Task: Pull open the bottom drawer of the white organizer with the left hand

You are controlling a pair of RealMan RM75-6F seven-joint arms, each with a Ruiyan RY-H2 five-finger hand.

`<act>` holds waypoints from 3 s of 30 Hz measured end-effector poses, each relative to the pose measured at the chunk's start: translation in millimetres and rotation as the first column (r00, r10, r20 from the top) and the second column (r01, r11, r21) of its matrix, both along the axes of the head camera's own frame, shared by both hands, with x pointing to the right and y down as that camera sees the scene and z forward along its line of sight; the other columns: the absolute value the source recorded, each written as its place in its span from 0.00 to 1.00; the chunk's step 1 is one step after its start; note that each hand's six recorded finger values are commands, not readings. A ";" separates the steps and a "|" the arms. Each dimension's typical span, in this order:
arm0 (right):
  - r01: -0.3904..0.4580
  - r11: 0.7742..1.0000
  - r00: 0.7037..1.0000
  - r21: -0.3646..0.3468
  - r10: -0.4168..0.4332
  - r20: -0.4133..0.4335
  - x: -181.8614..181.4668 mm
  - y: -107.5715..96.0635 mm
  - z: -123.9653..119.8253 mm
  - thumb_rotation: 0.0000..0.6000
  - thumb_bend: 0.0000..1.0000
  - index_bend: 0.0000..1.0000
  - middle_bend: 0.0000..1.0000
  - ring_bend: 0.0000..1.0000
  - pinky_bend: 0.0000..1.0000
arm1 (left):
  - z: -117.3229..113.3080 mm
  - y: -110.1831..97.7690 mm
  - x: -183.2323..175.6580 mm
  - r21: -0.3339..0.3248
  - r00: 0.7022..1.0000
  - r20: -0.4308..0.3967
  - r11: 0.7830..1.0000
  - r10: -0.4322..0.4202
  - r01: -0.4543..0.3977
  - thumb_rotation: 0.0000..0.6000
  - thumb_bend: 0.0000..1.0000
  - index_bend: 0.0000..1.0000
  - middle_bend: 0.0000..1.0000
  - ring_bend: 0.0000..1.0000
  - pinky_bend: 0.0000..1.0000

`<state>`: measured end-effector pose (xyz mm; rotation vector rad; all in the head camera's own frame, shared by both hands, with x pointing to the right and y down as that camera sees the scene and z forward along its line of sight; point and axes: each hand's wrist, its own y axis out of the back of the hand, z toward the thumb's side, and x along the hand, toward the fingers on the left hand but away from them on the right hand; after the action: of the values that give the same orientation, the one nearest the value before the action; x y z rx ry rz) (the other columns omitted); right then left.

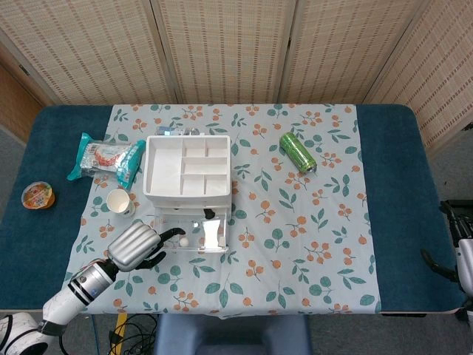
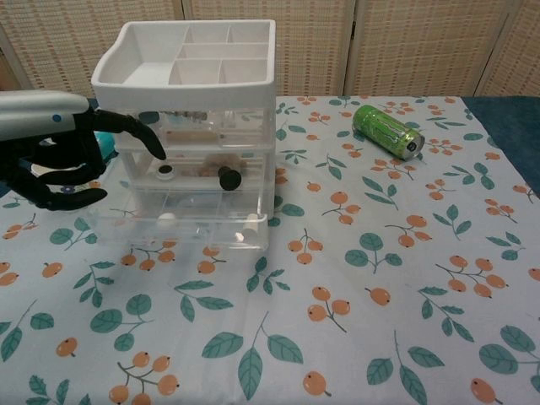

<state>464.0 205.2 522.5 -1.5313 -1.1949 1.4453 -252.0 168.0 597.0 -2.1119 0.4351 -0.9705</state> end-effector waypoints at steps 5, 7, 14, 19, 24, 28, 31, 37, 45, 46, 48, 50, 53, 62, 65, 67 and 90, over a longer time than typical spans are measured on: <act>0.007 1.000 1.000 0.003 -0.007 -0.007 -0.4 -1.6 -2.5 1.00 0.28 0.02 0.17 0.24 0.19 | -0.2 -20.5 0.3 0.099 0.998 0.013 0.993 0.062 -0.063 1.00 0.40 0.32 0.89 0.95 1.00; 0.014 1.000 1.000 0.009 -0.014 -0.015 -0.5 -3.8 -4.7 1.00 0.28 0.02 0.17 0.24 0.19 | 2.0 -27.6 1.0 0.133 0.997 0.020 0.988 0.080 -0.082 1.00 0.39 0.33 0.89 0.95 1.00; 0.039 0.998 0.998 0.044 -0.037 -0.051 -1.4 -16.4 -17.9 1.00 0.28 0.02 0.17 0.24 0.19 | 14.8 -38.6 16.0 0.267 0.970 0.078 0.932 0.231 -0.243 1.00 0.33 0.30 0.89 0.95 1.00; 0.036 0.999 0.998 0.035 -0.034 -0.056 -1.8 -16.5 -17.7 1.00 0.28 0.02 0.17 0.24 0.19 | 24.3 -37.3 24.1 0.323 0.940 0.115 0.883 0.321 -0.341 1.00 0.27 0.30 0.90 0.95 1.00; 0.027 0.999 0.998 0.025 -0.026 -0.054 -1.7 -14.7 -14.7 1.00 0.28 0.02 0.17 0.24 0.19 | 34.5 -36.4 26.3 0.345 0.915 0.143 0.847 0.377 -0.403 1.00 0.22 0.30 0.91 0.96 1.00; 0.023 1.000 0.998 0.017 -0.022 -0.053 -1.5 -13.5 -12.4 1.00 0.28 0.02 0.17 0.24 0.19 | 39.4 -34.4 30.0 0.357 0.893 0.168 0.819 0.418 -0.450 1.00 0.20 0.30 0.91 0.97 1.00; 0.021 1.000 0.998 0.012 -0.021 -0.053 -1.6 -12.7 -11.2 1.00 0.28 0.02 0.17 0.24 0.19 | 43.7 -34.0 32.2 0.351 0.879 0.184 0.806 0.440 -0.477 1.00 0.16 0.31 0.91 0.97 1.00; 0.010 1.000 0.999 0.006 -0.010 -0.052 -0.1 -10.1 -9.4 1.00 0.28 0.02 0.17 0.24 0.19 | 48.4 -33.1 36.0 0.341 0.853 0.212 0.781 0.478 -0.523 1.00 0.14 0.31 0.91 0.97 1.00; 0.003 1.000 0.999 0.001 -0.003 -0.051 1.3 -7.7 -6.8 1.00 0.28 0.02 0.17 0.24 0.19 | 52.9 -29.2 42.3 0.299 0.822 0.248 0.766 0.513 -0.569 1.00 0.14 0.31 0.91 0.97 1.00; 0.002 1.000 0.999 0.001 -0.002 -0.051 1.7 -7.4 -6.8 1.00 0.28 0.02 0.17 0.24 0.19 | 53.1 -28.7 43.6 0.294 0.819 0.250 0.765 0.517 -0.573 1.00 0.14 0.31 0.91 0.97 1.00; -0.001 1.000 0.999 0.000 0.001 -0.052 3.1 -6.5 -6.6 1.00 0.28 0.02 0.17 0.24 0.19 | 54.2 -28.1 45.3 0.285 0.812 0.259 0.762 0.523 -0.582 1.00 0.14 0.31 0.91 0.97 1.00; -0.007 1.000 0.999 -0.002 0.006 -0.054 4.7 -5.8 -6.3 1.00 0.28 0.02 0.17 0.24 0.19 | 56.1 -27.2 46.5 0.274 0.804 0.269 0.758 0.530 -0.592 1.00 0.14 0.31 0.91 0.97 1.00; -0.010 1.000 0.999 -0.003 0.010 -0.053 6.0 -5.2 -5.9 1.00 0.28 0.02 0.17 0.24 0.19 | 58.4 -25.6 48.8 0.257 0.792 0.281 0.753 0.541 -0.606 1.00 0.14 0.31 0.91 0.97 1.00; -0.020 1.000 0.998 -0.004 0.020 -0.053 9.6 -3.7 -4.6 1.00 0.28 0.02 0.17 0.24 0.19 | 63.0 -22.3 53.6 0.232 0.773 0.296 0.743 0.561 -0.628 1.00 0.14 0.34 0.91 0.97 1.00; -0.024 1.000 0.998 -0.004 0.023 -0.054 10.5 -3.1 -4.7 1.00 0.28 0.02 0.17 0.24 0.19 | 63.6 -21.6 55.1 0.228 0.767 0.300 0.738 0.568 -0.635 1.00 0.14 0.34 0.91 0.97 1.00; -0.026 1.000 0.998 -0.004 0.026 -0.054 11.0 -2.5 -4.8 1.00 0.28 0.02 0.17 0.24 0.19 | 63.2 -21.5 56.3 0.227 0.767 0.298 0.738 0.569 -0.636 1.00 0.14 0.35 0.91 0.97 1.00; -0.043 0.999 0.998 -0.011 0.042 -0.055 14.9 -1.1 -1.1 1.00 0.28 0.02 0.17 0.24 0.19 | 62.6 -22.6 68.1 0.173 0.683 0.374 0.676 0.627 -0.716 1.00 0.14 0.38 0.91 0.97 1.00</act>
<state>478.9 204.2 521.4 -1.4725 -1.1946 1.5152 -183.8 145.5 659.5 -1.5942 -0.3393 -0.6736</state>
